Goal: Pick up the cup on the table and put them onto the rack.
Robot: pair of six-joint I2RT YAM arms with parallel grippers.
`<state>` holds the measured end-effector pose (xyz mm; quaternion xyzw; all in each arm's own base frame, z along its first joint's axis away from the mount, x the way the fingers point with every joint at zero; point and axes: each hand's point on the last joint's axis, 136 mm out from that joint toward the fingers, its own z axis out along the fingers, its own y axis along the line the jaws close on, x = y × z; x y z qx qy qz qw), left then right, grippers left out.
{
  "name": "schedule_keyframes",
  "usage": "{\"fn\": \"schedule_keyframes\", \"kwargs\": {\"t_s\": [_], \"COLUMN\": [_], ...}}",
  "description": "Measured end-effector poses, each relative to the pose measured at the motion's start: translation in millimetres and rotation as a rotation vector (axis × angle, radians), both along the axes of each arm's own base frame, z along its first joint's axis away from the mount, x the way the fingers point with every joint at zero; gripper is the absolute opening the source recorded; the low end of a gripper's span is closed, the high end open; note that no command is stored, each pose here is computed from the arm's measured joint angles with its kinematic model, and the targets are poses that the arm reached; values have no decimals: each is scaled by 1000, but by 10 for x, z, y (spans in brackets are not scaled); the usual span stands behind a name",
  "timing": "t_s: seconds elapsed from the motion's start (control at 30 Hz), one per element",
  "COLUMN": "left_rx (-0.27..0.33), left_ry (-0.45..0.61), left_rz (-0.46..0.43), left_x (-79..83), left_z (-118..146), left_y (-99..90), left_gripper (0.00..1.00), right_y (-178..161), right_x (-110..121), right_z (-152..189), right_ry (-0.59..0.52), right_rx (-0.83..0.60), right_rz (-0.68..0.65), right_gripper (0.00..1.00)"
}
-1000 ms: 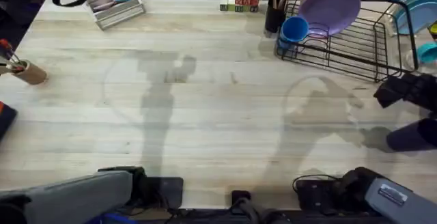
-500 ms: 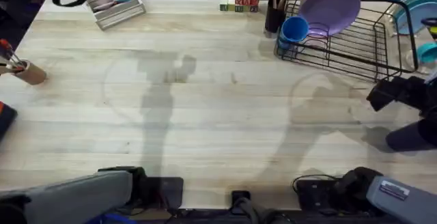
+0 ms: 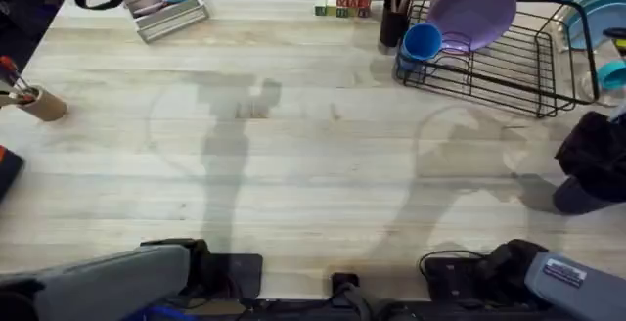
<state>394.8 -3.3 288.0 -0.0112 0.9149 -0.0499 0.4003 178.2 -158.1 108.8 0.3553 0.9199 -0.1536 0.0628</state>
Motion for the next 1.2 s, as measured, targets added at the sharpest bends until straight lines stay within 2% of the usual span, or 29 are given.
{"fn": "schedule_keyframes", "kwargs": {"t_s": [0.3, 0.43, 0.7, 0.93, 1.2], "left_rx": [0, 0, 0, 0, 0], "left_ry": [0, 0, 0, 0, 0], "left_rz": [0, 0, 0, 0, 0], "left_x": [0, 0, 0, 0, 1], "left_z": [0, 0, 0, 0, -1], "left_y": [0, -1, -1, -1, -1], "left_gripper": [993, 993, 994, 994, 994], "right_y": [109, 113, 39, 199, 717], "right_x": [-197, -183, 57, 352, 1016], "right_z": [39, 290, 1109, 1489, 1741], "right_ry": [83, 80, -83, -268, -502], "right_rx": [46, 51, -5, 55, 149], "right_rz": [-1, 0, 7, 63, 303], "right_gripper": [32, 32, 32, 32, 32]}}
